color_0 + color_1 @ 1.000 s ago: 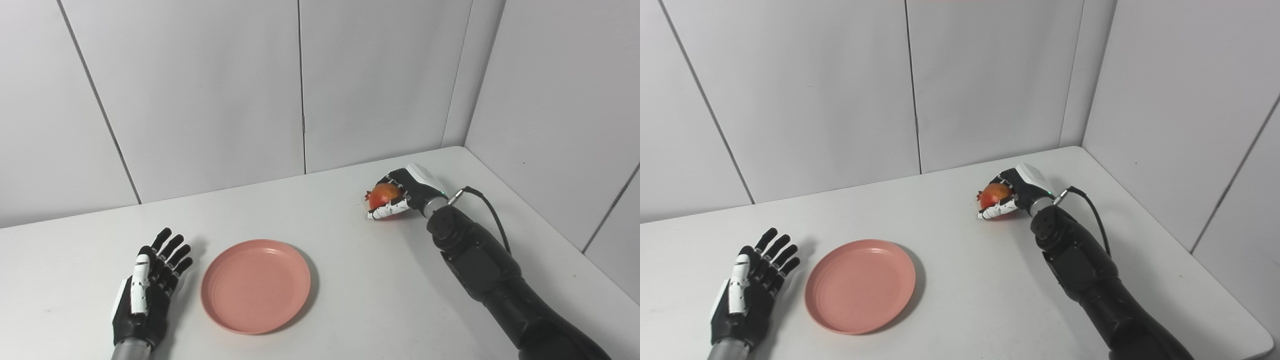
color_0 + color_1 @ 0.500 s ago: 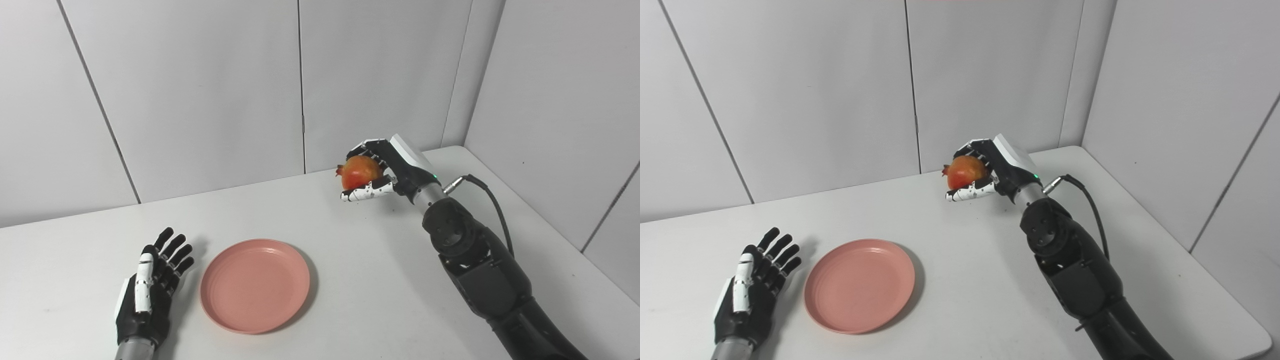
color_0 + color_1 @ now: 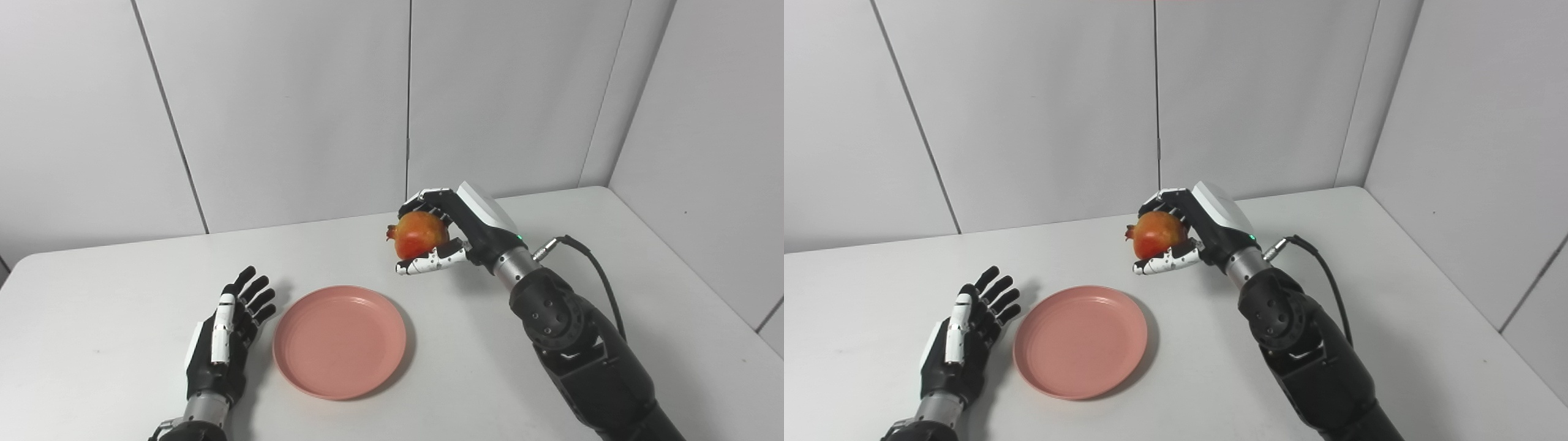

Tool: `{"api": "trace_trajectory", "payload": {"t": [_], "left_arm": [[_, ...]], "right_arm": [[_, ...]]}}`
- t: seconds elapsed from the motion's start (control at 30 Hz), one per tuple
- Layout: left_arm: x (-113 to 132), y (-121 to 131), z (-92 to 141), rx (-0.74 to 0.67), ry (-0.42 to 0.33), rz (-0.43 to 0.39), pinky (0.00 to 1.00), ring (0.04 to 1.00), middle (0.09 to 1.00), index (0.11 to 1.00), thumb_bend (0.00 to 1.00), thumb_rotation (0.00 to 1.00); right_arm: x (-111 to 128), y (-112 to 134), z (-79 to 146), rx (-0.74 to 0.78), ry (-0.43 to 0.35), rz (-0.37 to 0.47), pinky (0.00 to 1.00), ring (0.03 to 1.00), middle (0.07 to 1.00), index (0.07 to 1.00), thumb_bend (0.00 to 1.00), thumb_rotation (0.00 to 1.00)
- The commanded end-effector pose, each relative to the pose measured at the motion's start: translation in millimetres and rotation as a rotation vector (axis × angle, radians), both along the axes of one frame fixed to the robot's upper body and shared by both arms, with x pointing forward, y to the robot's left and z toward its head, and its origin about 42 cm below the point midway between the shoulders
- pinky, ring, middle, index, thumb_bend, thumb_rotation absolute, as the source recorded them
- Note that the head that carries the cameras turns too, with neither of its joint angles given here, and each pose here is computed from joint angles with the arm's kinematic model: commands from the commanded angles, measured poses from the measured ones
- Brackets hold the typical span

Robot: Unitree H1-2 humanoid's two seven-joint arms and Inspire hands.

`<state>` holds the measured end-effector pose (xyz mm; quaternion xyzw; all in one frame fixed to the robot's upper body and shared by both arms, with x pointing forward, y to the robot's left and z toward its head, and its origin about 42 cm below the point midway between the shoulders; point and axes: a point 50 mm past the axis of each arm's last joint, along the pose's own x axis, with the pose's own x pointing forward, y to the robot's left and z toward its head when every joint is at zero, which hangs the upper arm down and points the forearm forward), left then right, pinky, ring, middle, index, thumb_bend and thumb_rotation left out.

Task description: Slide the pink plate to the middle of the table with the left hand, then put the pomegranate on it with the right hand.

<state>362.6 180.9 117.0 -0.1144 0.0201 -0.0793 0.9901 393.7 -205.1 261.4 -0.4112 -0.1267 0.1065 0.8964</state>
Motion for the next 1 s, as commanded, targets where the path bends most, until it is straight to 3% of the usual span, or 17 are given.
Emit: {"api": "trace_trajectory", "payload": {"t": [0.0,0.37,0.7,0.9,0.97], "left_arm": [[-1,-8,2,0.002,0.004,-0.005,0.85,0.852,0.868,0.857,0.43,1.00],[0,-22,5,0.022,-0.005,0.002,0.82,0.843,0.860,0.849,0.44,1.00],[3,-35,10,0.042,-0.028,0.039,0.82,0.850,0.866,0.850,0.41,1.00],[4,-42,14,0.055,-0.040,0.049,0.84,0.865,0.875,0.857,0.41,1.00],[5,-43,15,0.062,-0.052,0.054,0.85,0.871,0.881,0.862,0.41,1.00]], "right_arm": [[4,19,28,-0.005,-0.121,0.081,0.46,0.516,0.554,0.581,0.48,0.06],[14,74,-13,-0.016,-0.048,0.195,0.44,0.502,0.548,0.575,0.50,0.03],[18,98,-42,-0.034,0.004,0.222,0.36,0.441,0.503,0.554,0.50,0.11],[14,104,-54,-0.045,0.015,0.232,0.29,0.377,0.468,0.563,0.49,0.08],[14,106,-57,-0.054,0.024,0.236,0.32,0.414,0.510,0.584,0.49,0.05]]}}
